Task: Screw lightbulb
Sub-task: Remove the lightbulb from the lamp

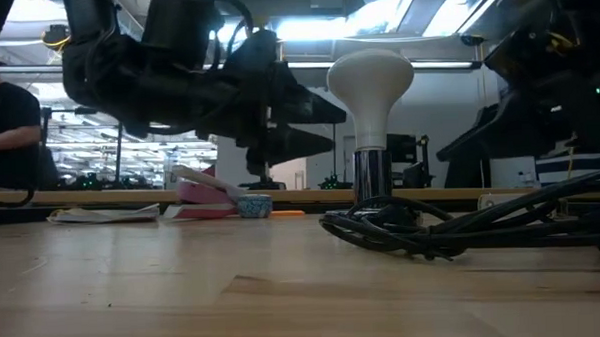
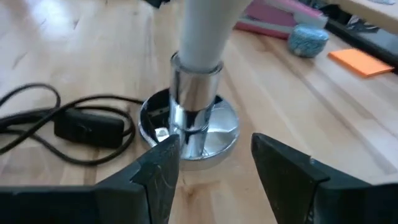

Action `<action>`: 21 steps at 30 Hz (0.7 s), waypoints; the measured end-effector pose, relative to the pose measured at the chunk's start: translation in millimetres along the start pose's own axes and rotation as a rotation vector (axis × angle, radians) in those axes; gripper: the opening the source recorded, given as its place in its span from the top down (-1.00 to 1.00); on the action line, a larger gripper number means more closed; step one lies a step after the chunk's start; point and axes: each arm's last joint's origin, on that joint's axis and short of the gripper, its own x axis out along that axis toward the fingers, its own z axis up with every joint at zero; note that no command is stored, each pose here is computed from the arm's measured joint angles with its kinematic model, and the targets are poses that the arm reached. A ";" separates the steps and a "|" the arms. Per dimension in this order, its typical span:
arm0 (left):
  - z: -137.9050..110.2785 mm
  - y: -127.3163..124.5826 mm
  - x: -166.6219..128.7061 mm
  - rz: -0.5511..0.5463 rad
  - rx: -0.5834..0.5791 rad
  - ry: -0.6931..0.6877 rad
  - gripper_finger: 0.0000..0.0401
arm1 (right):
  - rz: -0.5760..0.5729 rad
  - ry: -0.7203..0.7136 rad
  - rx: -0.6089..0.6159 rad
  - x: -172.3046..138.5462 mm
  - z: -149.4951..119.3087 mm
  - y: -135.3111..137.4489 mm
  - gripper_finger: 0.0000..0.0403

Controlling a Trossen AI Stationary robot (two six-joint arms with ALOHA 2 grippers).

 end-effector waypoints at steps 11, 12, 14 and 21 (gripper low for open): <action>10.4 -5.9 18.8 -0.031 0.113 0.075 -0.26 | -0.008 0.080 -0.054 28.1 -5.6 18.2 -0.04; 11.5 -4.9 19.7 -0.027 0.111 0.074 -0.26 | -0.009 0.086 -0.058 29.7 -6.6 19.2 -0.04; 14.3 -3.7 21.3 -0.023 0.107 0.063 -0.26 | -0.011 0.095 -0.064 32.8 -8.0 21.1 -0.04; 2.4 4.7 31.1 -0.015 0.064 0.047 -0.26 | -0.015 0.113 -0.076 38.8 -11.1 24.5 -0.04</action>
